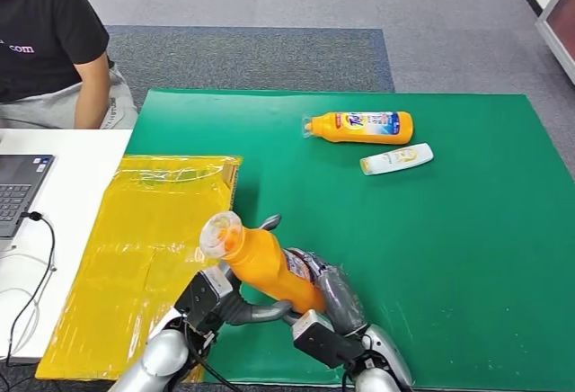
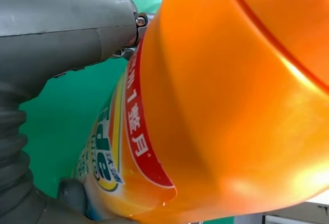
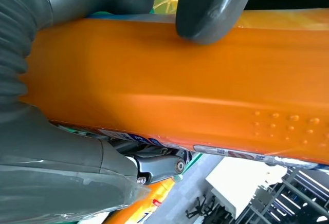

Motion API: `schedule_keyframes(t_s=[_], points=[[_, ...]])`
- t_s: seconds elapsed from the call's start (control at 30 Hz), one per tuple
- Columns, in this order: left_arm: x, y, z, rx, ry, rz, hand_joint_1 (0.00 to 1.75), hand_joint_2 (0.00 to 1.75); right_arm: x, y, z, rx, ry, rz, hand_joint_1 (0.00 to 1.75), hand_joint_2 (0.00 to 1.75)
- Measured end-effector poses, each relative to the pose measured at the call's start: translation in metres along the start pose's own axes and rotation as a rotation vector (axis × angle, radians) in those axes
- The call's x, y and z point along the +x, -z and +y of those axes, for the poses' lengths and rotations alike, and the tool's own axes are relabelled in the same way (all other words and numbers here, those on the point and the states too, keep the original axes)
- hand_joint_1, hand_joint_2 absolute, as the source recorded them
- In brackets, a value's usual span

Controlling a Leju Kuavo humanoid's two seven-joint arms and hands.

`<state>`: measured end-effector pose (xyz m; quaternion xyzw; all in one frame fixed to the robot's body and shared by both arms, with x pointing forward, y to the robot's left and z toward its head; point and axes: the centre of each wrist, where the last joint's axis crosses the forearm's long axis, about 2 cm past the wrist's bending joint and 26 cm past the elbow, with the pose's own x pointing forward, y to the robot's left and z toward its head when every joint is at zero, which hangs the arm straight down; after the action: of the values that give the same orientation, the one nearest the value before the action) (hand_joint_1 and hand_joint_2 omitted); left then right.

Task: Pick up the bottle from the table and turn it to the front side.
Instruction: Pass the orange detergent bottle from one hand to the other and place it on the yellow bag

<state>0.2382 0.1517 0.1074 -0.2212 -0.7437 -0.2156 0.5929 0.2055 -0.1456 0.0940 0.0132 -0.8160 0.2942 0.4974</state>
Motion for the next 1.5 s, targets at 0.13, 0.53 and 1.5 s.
schedule_keyframes(t_s=[0.13, 0.53, 1.5], points=[[0.0009, 0.0015, 0.0011, -0.001, 0.011, -0.003, 0.00, 1.75, -0.0008, 0.0008, -0.0002, 0.007, 0.000, -0.002, 1.75, 1.75], [0.0024, 0.0041, 0.0009, -0.015, 0.068, -0.013, 0.00, 1.75, -0.0039, 0.0003, 0.0019, 0.028, -0.001, 0.003, 1.75, 1.75], [0.0091, 0.0034, -0.0001, 0.003, 0.159, -0.075, 0.00, 1.75, -0.0068, -0.0008, 0.0030, 0.042, -0.001, 0.012, 1.75, 1.75]])
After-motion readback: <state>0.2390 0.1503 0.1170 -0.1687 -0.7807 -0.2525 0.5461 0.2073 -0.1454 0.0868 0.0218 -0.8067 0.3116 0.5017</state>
